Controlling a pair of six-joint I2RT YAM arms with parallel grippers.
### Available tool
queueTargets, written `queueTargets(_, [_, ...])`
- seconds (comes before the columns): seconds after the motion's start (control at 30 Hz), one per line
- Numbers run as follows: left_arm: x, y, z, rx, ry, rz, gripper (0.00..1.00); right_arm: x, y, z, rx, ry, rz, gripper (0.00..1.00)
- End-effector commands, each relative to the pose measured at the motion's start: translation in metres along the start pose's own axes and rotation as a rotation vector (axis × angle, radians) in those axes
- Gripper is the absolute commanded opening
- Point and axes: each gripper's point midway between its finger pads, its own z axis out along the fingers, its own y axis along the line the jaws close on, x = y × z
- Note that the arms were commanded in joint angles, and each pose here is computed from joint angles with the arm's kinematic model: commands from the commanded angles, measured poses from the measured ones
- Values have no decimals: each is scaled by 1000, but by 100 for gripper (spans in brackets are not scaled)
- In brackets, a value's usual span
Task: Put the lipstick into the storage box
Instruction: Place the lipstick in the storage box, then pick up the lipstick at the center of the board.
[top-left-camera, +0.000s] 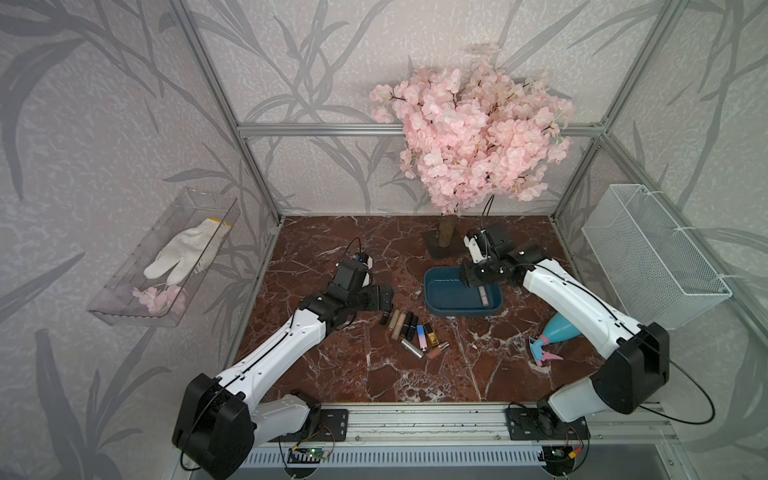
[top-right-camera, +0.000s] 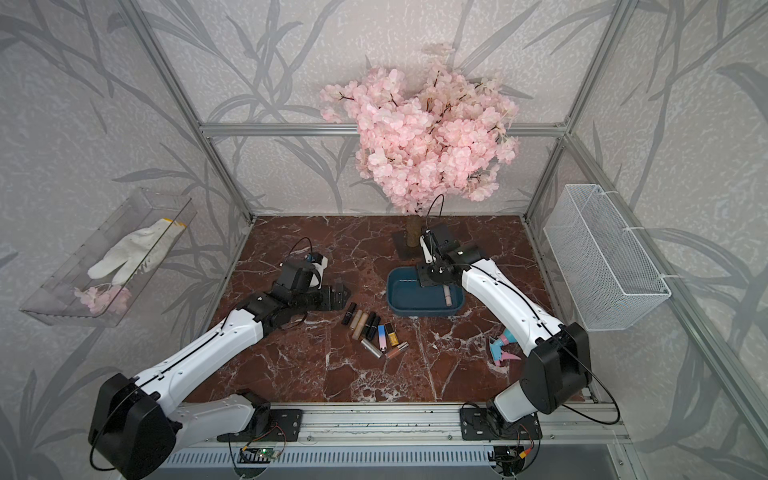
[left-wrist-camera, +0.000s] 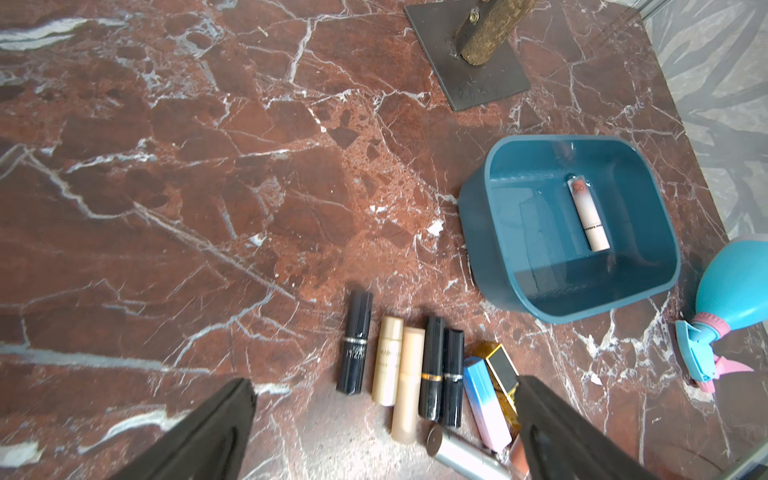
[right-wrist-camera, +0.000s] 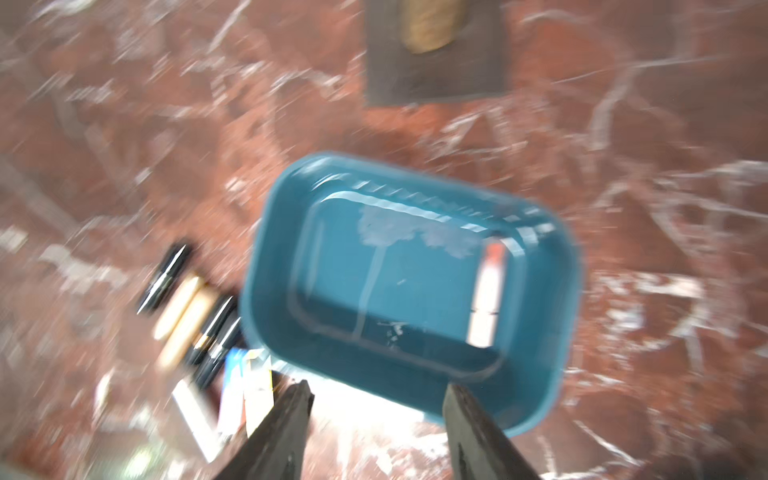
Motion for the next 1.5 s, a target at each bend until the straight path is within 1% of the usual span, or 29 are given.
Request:
queueTargets(0.0, [7,3,-9,9,-12,-4,100,29,57,-1,-278,43,-215,60])
queueTargets(0.07, [13,4,-12,19,-11,-1,100,45,78,-3,-391,48,-317,61])
queueTargets(0.17, [18,4,-18,37,-18,7,100,69,106,-12,-563,1,-543,63])
queueTargets(0.23, [21,4,-23,46,-27,17,100,83,112,-12,-613,-43,-675,68])
queueTargets(0.3, [22,4,-27,55,-44,27,100,95,117,-16,-670,-63,-801,69])
queueTargets(0.4, [27,-1,-31,92,-45,49,100,103,113,-11,-653,-54,-911,69])
queueTargets(0.47, [33,-7,-31,131,-25,72,100,117,113,-11,-680,-17,-1004,70])
queueTargets(0.53, [41,-12,-30,171,6,91,100,131,112,-7,-677,31,-1105,70])
queueTargets(0.63, [52,-18,-29,215,49,96,100,149,113,1,-685,102,-1198,70])
queueTargets(0.77, [68,-24,-27,268,107,87,100,167,115,14,-699,173,-1267,70])
queueTargets(0.83, [73,-22,-26,269,117,73,100,171,115,21,-697,196,-1285,70])
queueTargets(1.1, [75,-8,-32,205,76,70,100,172,101,46,-616,259,-1346,68])
queueTargets(1.17, [75,-6,-33,197,68,71,100,172,98,51,-602,256,-1361,68])
queueTargets(1.33, [72,-7,-33,203,39,82,100,173,101,60,-608,244,-1376,66])
queueTargets(1.47, [72,-6,-32,203,36,87,100,175,106,67,-617,248,-1394,64])
